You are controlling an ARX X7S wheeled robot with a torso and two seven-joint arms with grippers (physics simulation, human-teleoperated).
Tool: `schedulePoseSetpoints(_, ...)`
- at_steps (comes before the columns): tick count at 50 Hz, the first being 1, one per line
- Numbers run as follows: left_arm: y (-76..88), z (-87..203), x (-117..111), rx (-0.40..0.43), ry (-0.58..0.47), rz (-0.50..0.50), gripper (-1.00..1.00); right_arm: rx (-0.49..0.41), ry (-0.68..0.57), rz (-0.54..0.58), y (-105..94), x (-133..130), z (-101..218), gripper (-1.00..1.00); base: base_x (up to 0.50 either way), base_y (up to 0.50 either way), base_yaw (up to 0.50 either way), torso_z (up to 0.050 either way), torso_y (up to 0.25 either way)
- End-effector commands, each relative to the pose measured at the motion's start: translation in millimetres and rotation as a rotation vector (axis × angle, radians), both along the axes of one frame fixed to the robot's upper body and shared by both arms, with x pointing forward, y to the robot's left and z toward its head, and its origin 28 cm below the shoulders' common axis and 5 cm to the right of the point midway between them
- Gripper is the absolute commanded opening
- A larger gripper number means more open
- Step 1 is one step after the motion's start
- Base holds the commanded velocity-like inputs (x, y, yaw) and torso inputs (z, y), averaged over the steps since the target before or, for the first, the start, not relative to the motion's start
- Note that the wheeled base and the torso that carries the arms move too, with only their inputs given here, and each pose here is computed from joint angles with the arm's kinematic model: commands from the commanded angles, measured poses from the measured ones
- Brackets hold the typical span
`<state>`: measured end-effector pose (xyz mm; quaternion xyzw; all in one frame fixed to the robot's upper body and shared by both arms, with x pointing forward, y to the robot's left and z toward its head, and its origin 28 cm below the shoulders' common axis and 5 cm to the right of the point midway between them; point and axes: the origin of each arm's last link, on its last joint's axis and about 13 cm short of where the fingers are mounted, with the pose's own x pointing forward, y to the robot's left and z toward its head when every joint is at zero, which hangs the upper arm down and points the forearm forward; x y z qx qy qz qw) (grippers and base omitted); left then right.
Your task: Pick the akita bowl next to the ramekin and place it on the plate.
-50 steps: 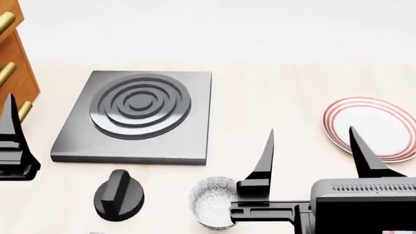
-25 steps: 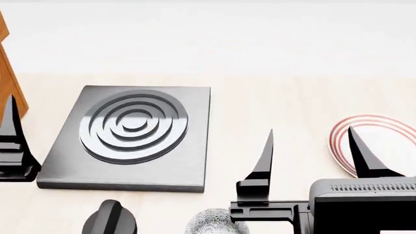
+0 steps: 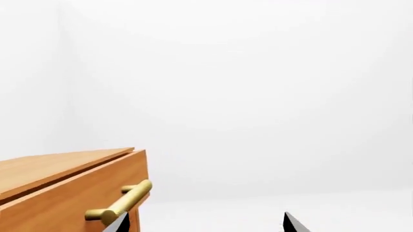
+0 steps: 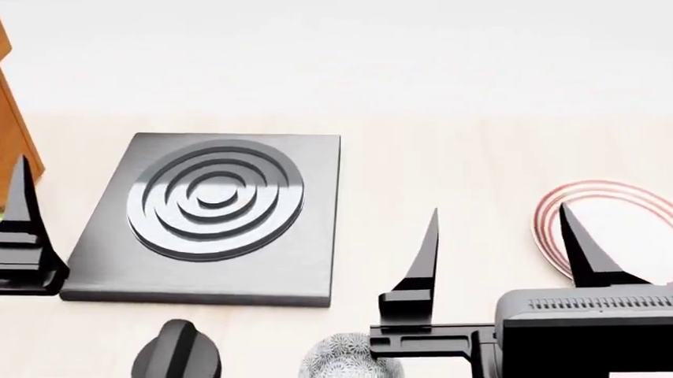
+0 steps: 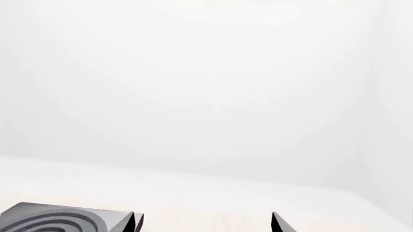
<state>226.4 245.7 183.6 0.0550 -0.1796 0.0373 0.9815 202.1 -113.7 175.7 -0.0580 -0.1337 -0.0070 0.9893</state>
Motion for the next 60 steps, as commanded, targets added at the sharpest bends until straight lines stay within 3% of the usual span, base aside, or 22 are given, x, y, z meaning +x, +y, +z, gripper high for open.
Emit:
schedulePoseSetpoints(1, -0.3, -2.0, 0.9, 0.011, 0.000, -0.001, 1.00, -0.003, 0.009, -0.002, 0.5, 1.3, -2.1, 1.00, 0.00, 0.00, 0.00, -0.005, -0.178)
schedulePoseSetpoints(51, -0.5, -6.8, 0.6, 0.012, 0.013, -0.003, 1.00, -0.002, 0.010, -0.005, 0.2, 0.5, -4.1, 1.00, 0.00, 0.00, 0.00, -0.005, -0.187)
schedulePoseSetpoints(60, -0.8, -6.9, 0.3, 0.017, 0.007, -0.010, 1.00, -0.010, 0.020, 0.001, 1.6, -0.9, 0.2, 1.00, 0.00, 0.00, 0.00, 0.000, -0.016)
